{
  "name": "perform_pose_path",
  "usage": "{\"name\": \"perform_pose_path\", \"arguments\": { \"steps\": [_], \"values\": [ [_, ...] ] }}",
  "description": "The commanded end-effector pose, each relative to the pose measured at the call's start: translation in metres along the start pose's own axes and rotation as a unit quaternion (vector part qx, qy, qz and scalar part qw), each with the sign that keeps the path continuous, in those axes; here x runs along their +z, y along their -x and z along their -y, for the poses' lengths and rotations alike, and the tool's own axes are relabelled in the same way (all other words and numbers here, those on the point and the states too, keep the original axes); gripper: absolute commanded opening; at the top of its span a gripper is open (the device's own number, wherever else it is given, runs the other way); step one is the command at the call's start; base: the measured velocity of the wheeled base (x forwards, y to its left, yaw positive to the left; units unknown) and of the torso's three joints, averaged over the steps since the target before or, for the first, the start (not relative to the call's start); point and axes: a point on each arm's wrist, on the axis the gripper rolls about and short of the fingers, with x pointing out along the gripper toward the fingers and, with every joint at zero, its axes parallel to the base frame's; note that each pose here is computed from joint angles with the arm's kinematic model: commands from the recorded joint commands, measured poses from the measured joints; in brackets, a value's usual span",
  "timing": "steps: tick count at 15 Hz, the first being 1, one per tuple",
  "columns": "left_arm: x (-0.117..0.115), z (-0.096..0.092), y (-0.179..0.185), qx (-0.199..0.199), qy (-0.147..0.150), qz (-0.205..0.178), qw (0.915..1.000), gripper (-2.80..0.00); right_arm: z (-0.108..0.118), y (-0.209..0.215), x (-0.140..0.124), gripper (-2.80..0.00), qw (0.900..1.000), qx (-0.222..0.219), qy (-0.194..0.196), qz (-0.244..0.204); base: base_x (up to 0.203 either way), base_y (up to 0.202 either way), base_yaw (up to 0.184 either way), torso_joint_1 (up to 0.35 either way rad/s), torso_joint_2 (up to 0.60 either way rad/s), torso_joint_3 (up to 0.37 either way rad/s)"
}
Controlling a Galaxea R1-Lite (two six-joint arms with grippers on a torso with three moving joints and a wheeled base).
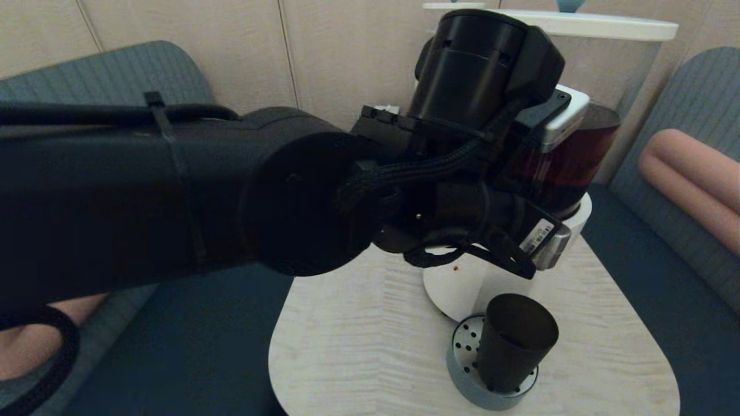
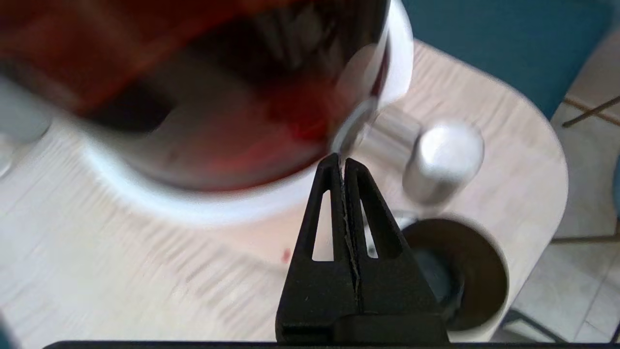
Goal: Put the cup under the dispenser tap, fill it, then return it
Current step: Turn off the faucet, then place the cup next to the water dispenser
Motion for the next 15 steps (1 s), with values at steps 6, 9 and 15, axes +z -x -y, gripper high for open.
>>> {"name": "perform_pose_path", "arguments": {
  "steps": [6, 9, 15],
  "values": [
    [-0.028, -0.038, 0.118, 0.055, 0.021, -0.020, 0.9981, -2.80, 0.000, 0.000, 0.000, -2.80, 1.000, 0.000, 0.000, -0.001, 0.000, 0.000, 0.000, 0.000, 0.00, 0.000],
    [-0.060, -0.069, 0.167, 0.106, 0.054, -0.047, 0.9917, -2.80, 0.000, 0.000, 0.000, -2.80, 1.000, 0.000, 0.000, 0.000, 0.000, 0.000, 0.000, 0.000, 0.00, 0.000],
    [-0.109, -0.103, 0.215, -0.006, 0.103, 0.086, 0.9910, -2.80, 0.000, 0.000, 0.000, -2.80, 1.000, 0.000, 0.000, -0.001, 0.000, 0.000, 0.000, 0.000, 0.00, 0.000]
  ]
}}
